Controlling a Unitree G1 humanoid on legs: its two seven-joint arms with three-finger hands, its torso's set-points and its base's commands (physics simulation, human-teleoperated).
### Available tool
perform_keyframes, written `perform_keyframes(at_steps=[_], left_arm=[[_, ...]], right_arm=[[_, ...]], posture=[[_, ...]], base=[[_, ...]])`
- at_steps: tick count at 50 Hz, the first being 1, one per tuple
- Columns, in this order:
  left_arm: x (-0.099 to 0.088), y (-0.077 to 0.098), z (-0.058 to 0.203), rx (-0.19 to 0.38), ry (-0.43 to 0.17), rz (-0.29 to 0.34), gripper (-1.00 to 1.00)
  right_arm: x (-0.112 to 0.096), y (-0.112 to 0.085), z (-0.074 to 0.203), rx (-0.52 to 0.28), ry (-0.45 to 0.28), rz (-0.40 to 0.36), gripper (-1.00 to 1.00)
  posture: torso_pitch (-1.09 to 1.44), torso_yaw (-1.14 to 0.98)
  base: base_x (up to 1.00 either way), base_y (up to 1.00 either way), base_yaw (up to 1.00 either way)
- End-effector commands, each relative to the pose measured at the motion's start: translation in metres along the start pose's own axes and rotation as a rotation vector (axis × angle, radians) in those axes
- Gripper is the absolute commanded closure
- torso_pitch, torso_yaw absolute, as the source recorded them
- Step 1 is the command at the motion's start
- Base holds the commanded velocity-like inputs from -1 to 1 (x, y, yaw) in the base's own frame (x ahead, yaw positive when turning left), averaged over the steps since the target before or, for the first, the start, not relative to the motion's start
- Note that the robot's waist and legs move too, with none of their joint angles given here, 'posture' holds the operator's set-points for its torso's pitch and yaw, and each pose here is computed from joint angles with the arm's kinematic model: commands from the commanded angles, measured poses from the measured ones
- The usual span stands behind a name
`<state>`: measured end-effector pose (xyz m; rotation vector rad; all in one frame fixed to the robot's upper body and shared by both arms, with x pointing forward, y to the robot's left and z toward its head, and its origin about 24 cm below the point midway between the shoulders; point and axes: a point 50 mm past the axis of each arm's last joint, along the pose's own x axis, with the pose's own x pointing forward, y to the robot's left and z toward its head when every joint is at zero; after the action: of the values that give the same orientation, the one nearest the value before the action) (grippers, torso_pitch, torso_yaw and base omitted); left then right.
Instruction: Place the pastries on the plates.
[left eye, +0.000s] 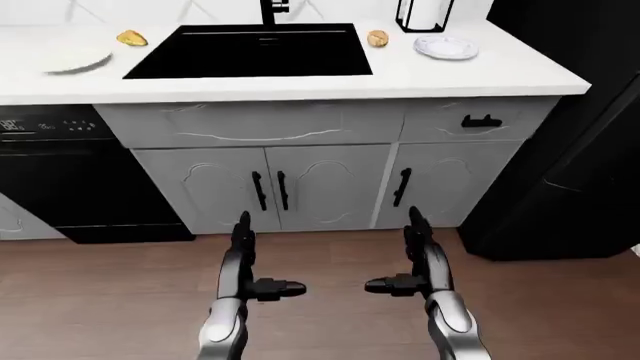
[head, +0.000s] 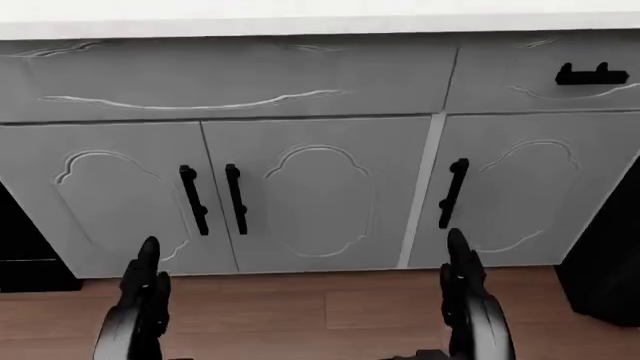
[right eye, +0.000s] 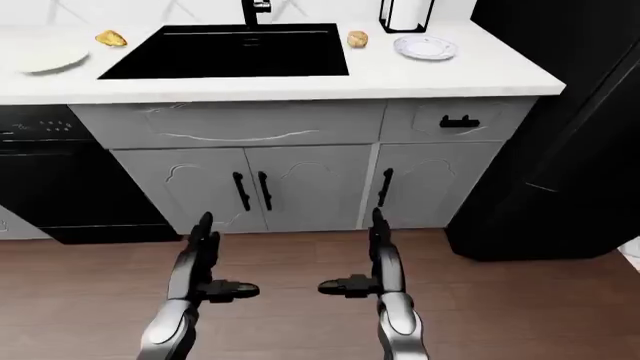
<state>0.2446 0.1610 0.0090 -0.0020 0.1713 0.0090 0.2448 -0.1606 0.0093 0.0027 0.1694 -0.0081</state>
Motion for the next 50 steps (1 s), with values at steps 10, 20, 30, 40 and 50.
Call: perform_keyframes(at_steps=[10, 20, 30, 40, 50], left_arm=[[0.005, -0.003, 0.049, 0.002, -0.192, -0.017, -1.00], [-0.003, -0.006, 0.110, 0.032, -0.231, -0.033, -1.00], [-0.013, -0.004, 0.175, 0.057, -0.293, -0.036, -1.00], [-0.022, -0.007, 0.207, 0.088, -0.339, -0.038, -1.00], [-0.028, -0.004, 0.230, 0.109, -0.363, -0.043, -1.00]], right_arm=[[-0.002, 0.004, 0.042, 0.014, -0.179, 0.015, -1.00], [-0.005, -0.004, 0.090, 0.026, -0.209, 0.022, -1.00], [-0.009, -0.014, 0.151, 0.017, -0.255, 0.002, -1.00], [-0.020, -0.023, 0.187, 0.013, -0.331, 0.001, -1.00], [-0.027, -0.030, 0.216, -0.003, -0.370, -0.005, -1.00]], posture=[[0.00, 0.00], [0.00, 0.00], [0.00, 0.00], [0.00, 0.00], [0.00, 0.00]], base=[[0.00, 0.00, 0.00], [0.00, 0.00, 0.00], [0.00, -0.01, 0.00], [0.15, -0.27, 0.00], [0.22, -0.27, 0.00]])
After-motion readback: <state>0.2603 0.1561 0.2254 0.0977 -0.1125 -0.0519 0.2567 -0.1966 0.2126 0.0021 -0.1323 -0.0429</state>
